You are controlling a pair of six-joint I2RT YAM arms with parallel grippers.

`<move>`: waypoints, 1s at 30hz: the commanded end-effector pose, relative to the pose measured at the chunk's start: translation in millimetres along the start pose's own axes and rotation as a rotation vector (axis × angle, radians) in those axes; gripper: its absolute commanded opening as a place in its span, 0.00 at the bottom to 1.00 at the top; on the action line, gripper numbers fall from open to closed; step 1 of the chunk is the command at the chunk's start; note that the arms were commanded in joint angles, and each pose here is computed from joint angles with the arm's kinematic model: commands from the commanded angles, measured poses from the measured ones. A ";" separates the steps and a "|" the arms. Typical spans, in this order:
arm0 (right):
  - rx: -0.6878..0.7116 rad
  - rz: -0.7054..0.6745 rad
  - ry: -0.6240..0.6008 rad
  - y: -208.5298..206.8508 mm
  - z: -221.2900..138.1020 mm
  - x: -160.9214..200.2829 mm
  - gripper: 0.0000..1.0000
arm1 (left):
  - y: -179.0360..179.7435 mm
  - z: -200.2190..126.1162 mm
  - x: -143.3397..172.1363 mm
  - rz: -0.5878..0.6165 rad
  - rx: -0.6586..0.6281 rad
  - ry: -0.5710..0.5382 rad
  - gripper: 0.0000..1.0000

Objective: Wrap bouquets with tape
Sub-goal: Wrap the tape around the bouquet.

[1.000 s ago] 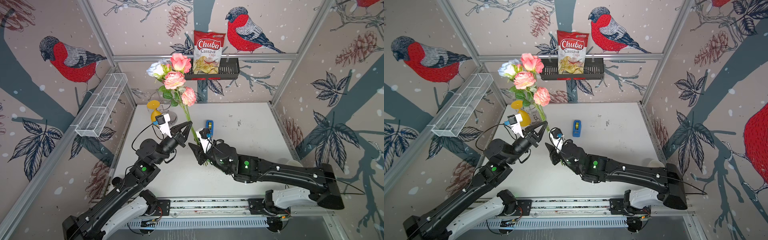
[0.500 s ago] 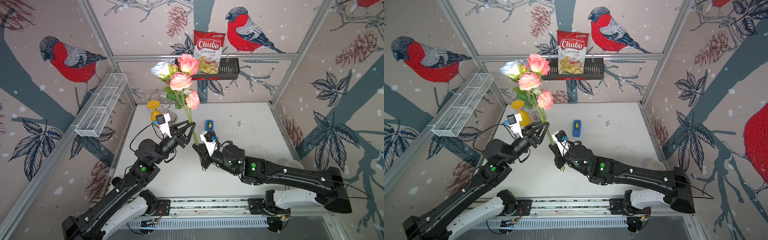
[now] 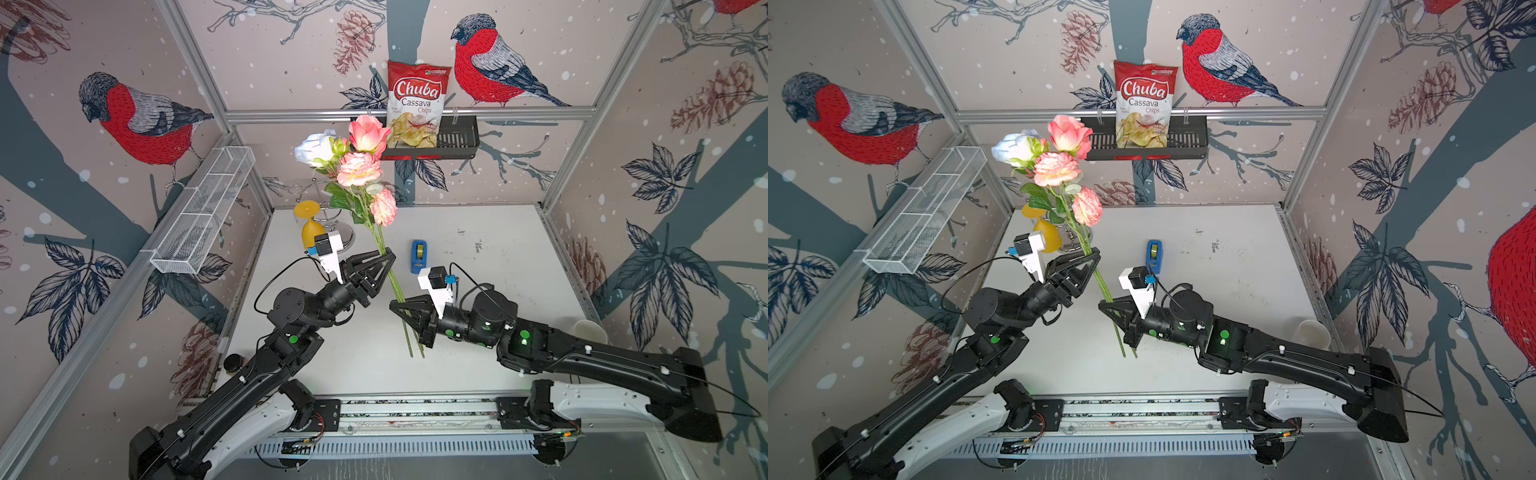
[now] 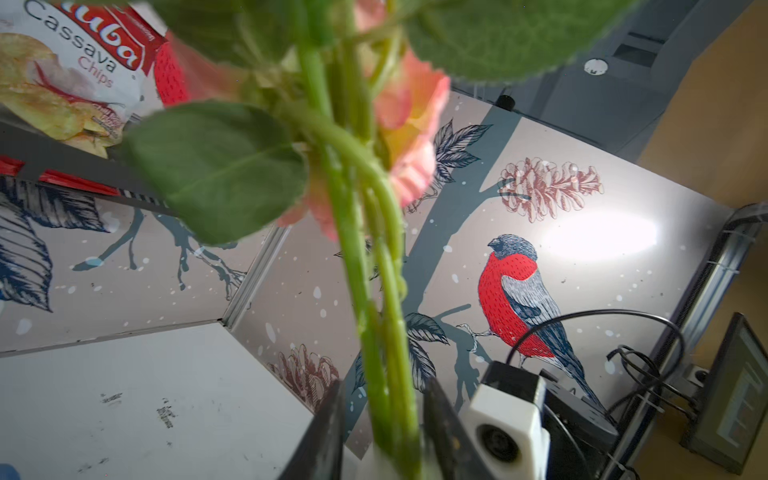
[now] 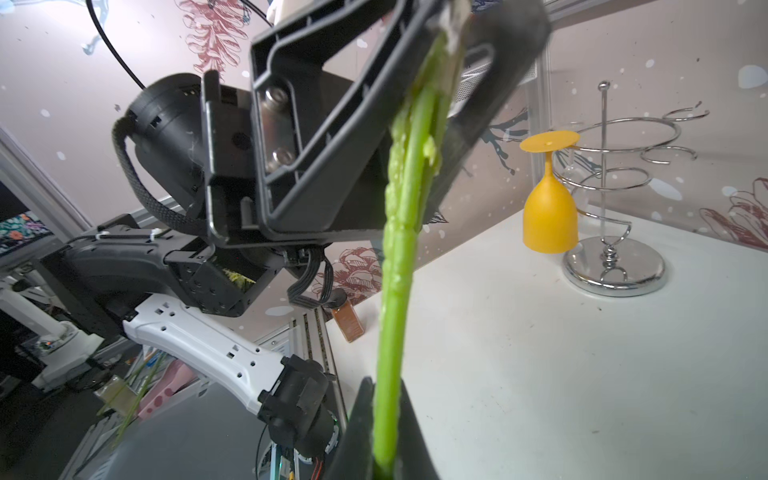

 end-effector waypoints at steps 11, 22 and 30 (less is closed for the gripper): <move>0.033 0.033 -0.129 -11.9 -6.4 -27.3 0.44 | 10.2 -1.9 -21.0 0.028 -0.119 -0.087 0.00; 0.655 -0.151 0.179 -81.3 23.9 14.5 0.84 | 69.0 -16.4 -41.0 0.064 -0.495 -0.199 0.00; 0.739 -0.242 0.267 -92.4 50.2 27.3 0.22 | 64.3 -9.8 -37.1 0.043 -0.460 -0.168 0.00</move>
Point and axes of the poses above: each gripper's point midway between its finger pads, its own z axis out along the fingers, its own y axis along the line the jaws close on, x = y × z, the point moved 1 cm from there along -z, back along the fingers, and after that the axes turned 11 degrees about -z, right-handed, at the moved point
